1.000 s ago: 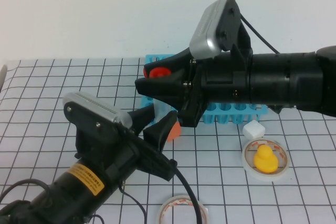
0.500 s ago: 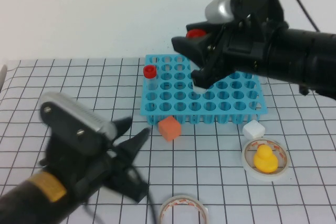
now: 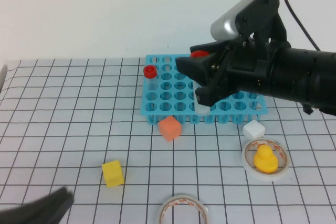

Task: Place the test tubes

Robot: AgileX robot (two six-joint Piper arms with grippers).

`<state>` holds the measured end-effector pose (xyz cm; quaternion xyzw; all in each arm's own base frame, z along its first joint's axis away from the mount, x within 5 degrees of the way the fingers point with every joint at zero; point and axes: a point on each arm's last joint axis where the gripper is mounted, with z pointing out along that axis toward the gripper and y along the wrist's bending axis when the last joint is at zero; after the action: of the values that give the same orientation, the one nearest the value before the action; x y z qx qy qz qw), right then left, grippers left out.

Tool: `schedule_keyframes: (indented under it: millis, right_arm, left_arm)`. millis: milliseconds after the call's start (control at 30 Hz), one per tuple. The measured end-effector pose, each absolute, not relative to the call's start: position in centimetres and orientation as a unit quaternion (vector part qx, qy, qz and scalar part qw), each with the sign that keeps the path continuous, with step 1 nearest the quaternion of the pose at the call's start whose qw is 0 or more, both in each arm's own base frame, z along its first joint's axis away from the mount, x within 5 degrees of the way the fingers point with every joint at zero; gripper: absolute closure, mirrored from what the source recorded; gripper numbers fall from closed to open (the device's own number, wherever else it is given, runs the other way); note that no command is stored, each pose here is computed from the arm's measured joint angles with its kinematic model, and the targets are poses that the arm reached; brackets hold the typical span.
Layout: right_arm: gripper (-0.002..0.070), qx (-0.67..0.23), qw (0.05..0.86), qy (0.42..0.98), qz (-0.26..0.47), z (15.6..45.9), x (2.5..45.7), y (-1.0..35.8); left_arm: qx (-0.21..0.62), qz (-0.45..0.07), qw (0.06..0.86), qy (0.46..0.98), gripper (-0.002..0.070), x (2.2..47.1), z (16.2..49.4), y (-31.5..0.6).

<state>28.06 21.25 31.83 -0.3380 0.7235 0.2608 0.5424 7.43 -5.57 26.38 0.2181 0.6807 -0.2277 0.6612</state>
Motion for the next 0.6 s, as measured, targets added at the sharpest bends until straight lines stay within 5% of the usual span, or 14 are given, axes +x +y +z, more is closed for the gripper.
schedule_keyframes:
  millis: [600]
  right_arm:
    - [0.041, -0.351, 0.538, 0.712, 0.284, 32.0, 27.7, 21.6]
  left_arm:
    - [0.19, -0.258, 0.692, 0.647, 0.0675, 5.1, 23.8, -3.8]
